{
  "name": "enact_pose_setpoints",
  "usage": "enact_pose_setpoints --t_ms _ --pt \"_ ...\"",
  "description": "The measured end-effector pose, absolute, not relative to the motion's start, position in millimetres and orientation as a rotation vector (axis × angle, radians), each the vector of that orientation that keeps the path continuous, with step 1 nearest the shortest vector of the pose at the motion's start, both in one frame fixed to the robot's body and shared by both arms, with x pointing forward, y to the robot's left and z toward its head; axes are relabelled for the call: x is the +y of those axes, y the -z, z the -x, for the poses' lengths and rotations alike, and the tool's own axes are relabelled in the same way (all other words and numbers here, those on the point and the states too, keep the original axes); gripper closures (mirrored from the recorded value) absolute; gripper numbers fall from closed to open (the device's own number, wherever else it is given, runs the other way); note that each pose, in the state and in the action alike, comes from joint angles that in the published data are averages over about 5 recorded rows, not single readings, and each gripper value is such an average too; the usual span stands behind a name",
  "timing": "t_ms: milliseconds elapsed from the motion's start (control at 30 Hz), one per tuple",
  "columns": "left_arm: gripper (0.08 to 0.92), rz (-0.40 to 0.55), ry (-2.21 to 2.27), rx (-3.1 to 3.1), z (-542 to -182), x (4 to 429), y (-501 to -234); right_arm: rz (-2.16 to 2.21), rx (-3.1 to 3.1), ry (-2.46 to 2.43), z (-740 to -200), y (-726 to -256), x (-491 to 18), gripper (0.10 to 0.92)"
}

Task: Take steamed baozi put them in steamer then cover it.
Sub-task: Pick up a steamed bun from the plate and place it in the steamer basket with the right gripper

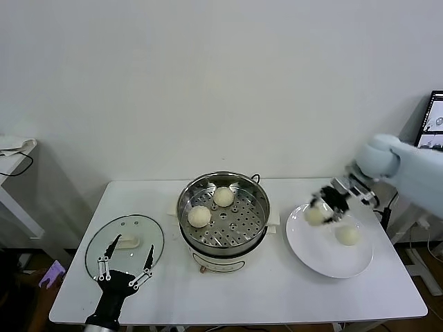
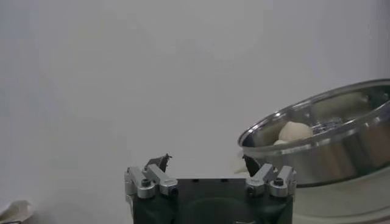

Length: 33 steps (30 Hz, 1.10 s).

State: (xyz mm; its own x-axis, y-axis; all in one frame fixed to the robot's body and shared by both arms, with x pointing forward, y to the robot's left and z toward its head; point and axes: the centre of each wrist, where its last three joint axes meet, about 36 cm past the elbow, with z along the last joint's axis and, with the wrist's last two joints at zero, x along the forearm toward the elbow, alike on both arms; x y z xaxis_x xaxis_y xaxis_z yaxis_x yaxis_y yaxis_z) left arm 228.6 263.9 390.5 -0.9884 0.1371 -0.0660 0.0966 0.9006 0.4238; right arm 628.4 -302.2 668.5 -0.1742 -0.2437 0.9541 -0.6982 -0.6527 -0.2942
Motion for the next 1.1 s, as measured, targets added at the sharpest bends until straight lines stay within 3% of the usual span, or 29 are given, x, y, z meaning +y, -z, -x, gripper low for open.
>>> enact_pose_setpoints --t_ms 233,500,1100 --pt "0.177 -0.176 -0.660 2.968 -226 265 -393 -1.937 -0.842 -2.199 -619 -709 -210 0.394" --pt "0.177 -0.174 -0.652 2.970 -227 263 -394 -2.111 -0.508 -2.435 -601 -702 -137 0.379" --pt "0.177 -0.156 -0.648 2.975 -228 266 -392 -2.342 0.060 -2.562 -585 -642 -71 0.354"
